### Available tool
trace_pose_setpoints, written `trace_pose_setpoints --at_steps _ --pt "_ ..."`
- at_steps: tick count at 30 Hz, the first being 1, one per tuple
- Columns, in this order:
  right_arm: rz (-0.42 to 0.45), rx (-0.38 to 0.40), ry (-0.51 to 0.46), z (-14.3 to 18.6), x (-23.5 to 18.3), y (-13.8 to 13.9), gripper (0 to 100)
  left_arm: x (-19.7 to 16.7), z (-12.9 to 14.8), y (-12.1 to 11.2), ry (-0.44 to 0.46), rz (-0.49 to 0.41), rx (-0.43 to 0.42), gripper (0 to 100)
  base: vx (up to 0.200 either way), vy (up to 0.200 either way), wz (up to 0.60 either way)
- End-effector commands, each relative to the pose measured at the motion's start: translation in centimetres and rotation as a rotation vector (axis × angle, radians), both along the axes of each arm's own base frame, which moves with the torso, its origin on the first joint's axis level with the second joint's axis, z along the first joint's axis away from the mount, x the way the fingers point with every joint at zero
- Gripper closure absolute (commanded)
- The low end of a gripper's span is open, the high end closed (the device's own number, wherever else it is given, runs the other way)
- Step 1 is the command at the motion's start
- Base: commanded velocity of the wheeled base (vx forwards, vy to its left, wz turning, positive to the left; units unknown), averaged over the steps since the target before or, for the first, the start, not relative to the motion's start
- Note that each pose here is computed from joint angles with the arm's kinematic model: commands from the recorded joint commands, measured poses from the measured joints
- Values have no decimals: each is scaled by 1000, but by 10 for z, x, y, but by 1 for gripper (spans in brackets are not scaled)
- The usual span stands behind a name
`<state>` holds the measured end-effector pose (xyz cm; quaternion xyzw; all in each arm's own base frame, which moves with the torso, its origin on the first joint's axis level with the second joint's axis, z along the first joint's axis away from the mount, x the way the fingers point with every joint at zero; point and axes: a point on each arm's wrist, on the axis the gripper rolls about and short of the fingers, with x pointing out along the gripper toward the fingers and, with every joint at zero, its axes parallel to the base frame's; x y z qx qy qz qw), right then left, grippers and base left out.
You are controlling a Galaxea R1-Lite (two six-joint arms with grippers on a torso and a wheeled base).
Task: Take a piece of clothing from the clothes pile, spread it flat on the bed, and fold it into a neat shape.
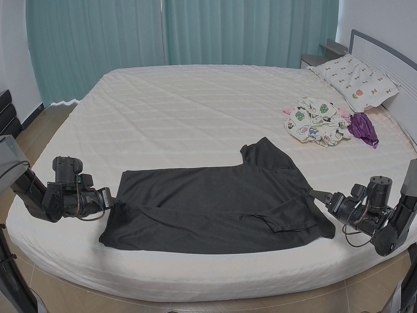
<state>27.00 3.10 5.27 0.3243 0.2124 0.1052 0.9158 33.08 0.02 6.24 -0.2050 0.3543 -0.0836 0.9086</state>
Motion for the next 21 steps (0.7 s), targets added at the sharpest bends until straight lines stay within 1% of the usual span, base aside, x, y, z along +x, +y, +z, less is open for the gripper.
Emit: trace_pose_setpoints --at_steps 1,5,6,9,13,18,21 --pt "48 -35 11 -2 39 3 0 -8 11 1 -27 8 5 100 0 0 0" --pt "64 -71 20 1 51 5 0 -3 12 10 -37 33 10 100 0 0 0" --pt "71 -81 27 0 51 6 0 -2 12 11 -38 35 9 0 0 0 0" --pt "92 -89 28 -1 51 7 0 4 5 12 -26 26 6 0 0 0 0" --pt "90 -89 35 -3 50 4 0 7 1 12 -19 26 6 0 0 0 0" --pt "97 -104 36 -8 53 4 0 9 2 12 -27 22 5 0 0 0 0" --pt "106 -108 36 -8 53 6 0 11 2 12 -28 -7 -19 0 0 0 0"
